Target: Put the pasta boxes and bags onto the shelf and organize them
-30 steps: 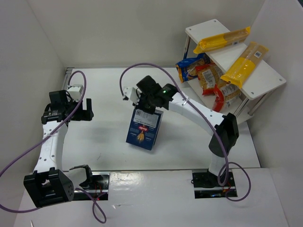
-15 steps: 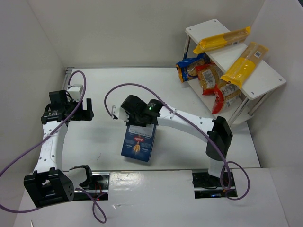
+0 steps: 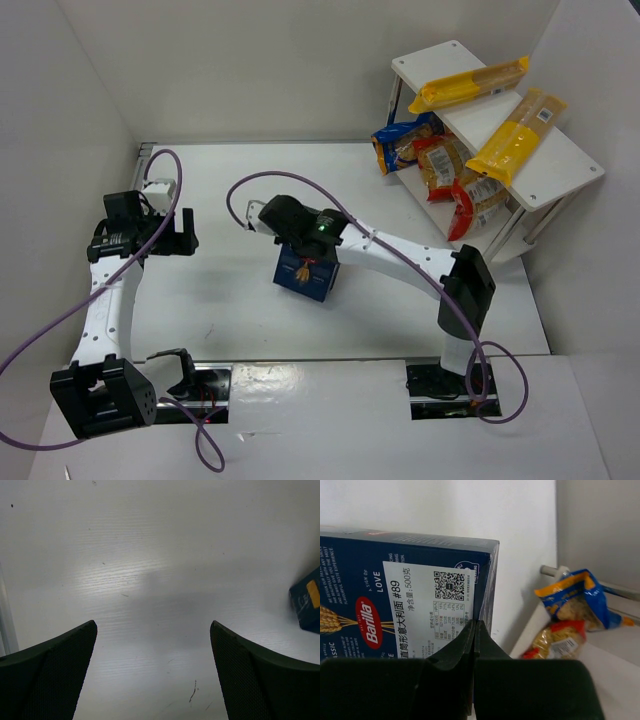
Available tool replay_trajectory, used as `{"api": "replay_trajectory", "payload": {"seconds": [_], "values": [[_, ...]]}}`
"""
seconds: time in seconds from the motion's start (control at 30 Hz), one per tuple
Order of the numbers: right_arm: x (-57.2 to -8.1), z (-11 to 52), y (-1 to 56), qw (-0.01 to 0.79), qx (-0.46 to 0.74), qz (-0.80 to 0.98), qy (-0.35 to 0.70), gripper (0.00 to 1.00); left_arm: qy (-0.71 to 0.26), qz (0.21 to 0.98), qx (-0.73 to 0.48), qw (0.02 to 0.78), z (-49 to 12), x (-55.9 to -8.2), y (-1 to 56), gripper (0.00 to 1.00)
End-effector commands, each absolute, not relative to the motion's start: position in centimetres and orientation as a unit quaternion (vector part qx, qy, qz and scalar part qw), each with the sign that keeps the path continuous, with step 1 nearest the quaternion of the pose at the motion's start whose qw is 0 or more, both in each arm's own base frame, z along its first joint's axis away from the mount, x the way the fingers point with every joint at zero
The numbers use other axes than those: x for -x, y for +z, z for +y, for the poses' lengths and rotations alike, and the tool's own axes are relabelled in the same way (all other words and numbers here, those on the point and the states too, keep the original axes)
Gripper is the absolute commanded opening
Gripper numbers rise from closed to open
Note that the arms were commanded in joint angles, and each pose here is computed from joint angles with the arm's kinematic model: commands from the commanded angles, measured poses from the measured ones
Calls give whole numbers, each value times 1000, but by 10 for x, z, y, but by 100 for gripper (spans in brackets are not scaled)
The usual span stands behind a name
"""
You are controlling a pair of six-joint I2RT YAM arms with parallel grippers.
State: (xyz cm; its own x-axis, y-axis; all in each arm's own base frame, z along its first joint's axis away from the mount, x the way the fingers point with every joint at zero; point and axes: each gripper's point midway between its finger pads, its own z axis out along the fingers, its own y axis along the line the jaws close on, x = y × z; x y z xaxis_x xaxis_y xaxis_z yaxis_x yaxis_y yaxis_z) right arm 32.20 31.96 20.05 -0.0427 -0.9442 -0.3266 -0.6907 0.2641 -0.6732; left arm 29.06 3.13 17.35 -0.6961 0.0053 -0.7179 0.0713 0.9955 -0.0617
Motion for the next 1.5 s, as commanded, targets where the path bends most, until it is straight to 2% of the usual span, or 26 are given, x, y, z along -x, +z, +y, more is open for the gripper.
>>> {"api": "replay_trajectory", "payload": {"seconds": [0.0, 0.23, 0.67, 0.87, 1.03, 1.2, 1.37, 1.47], "values": [[-349, 295, 282, 484, 481, 684, -256, 0, -48, 914, -31, 401, 29, -293, 177, 99], [-353, 288, 297, 497, 463, 679, -279, 0, -44, 914, -23, 402, 35, -293, 177, 99], [-281, 324, 210, 382, 609, 680, -141, 1, -44, 916, -18, 398, 37, -291, 175, 99], [-273, 330, 206, 372, 621, 681, -111, 60, -48, 916, -20, 399, 35, -291, 175, 99], [-271, 339, 231, 399, 607, 682, -83, 97, -49, 917, -19, 395, 36, -291, 173, 99], [-283, 340, 259, 416, 586, 695, -22, 100, -51, 917, -25, 395, 34, -292, 173, 99], [-327, 297, 267, 398, 536, 737, 104, 100, -51, 917, -25, 395, 34, -292, 173, 99], [-342, 271, 268, 387, 512, 753, 144, 100, -51, 917, -25, 395, 34, -292, 173, 99]]}}
